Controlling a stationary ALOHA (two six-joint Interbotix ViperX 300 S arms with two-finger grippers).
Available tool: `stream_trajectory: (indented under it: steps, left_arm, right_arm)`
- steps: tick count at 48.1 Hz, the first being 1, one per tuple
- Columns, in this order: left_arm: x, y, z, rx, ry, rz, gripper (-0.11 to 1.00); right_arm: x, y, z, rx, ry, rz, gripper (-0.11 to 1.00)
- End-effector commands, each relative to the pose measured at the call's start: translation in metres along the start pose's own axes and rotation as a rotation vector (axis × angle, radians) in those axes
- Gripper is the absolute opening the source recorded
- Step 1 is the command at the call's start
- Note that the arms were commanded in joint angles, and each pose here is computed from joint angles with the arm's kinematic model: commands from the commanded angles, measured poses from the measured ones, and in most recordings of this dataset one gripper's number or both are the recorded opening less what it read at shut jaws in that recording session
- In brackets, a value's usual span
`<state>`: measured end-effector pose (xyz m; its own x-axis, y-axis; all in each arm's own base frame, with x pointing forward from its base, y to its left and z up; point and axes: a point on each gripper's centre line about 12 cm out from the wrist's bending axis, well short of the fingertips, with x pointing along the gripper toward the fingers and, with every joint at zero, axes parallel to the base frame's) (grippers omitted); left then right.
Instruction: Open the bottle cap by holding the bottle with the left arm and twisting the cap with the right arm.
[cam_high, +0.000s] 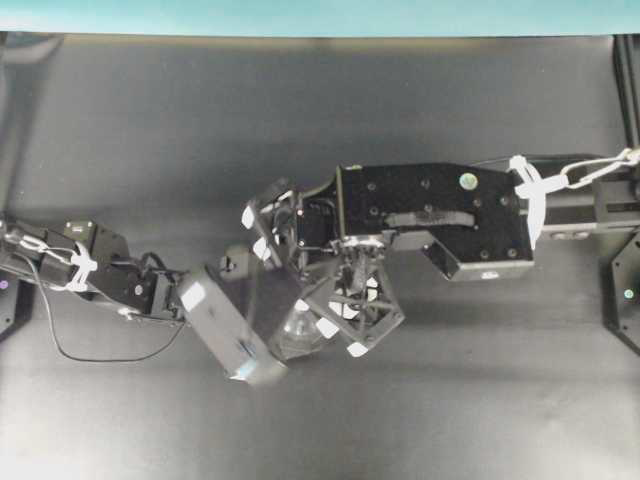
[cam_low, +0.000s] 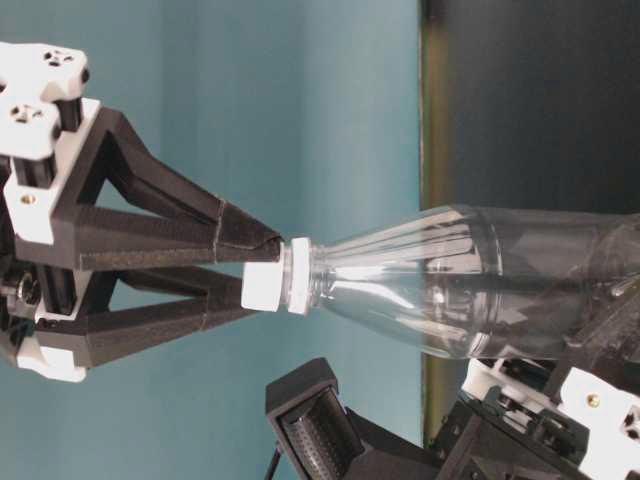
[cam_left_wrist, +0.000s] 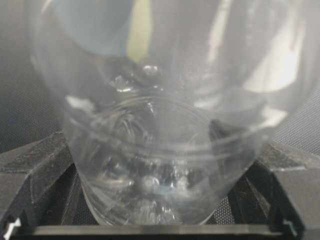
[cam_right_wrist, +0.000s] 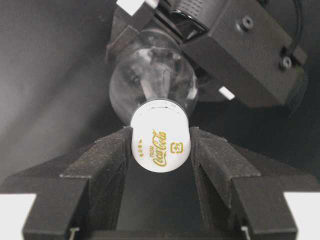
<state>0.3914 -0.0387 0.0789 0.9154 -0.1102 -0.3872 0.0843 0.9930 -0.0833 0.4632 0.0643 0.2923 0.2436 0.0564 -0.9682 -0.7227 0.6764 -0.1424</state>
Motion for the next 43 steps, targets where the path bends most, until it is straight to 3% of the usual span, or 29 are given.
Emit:
stream_trajectory:
  steps: [1, 8, 14, 25, 43]
  left_arm:
    - [0.0020, -0.0026, 0.0073, 0.003, -0.022, -0.008, 0.89]
    - [0.0018, -0.0027, 0.0079, -0.011, -0.024, -0.008, 0.89]
    - [0.0018, -0.0026, 0.0077, -0.018, -0.022, -0.008, 0.89]
    - [0.0012, -0.0026, 0.0068, -0.018, -0.021, -0.008, 0.89]
    - [0.0013, -0.0032, 0.0066, -0.016, -0.019, -0.009, 0.89]
  right_arm:
    - [0.0001, 0.0032, 0.0026, -0.084, -0.005, -0.011, 0.37]
    - [0.0019, 0.0044, -0.0011, -0.193, 0.009, -0.022, 0.37]
    - [0.0031, 0.0068, -0.0035, -0.237, 0.001, -0.035, 0.37]
    - [0.0053, 0.0119, -0.0017, -0.238, -0.018, -0.048, 0.37]
    - [0.0044, 0.0108, -0.0006, -0.119, -0.031, -0.058, 0.37]
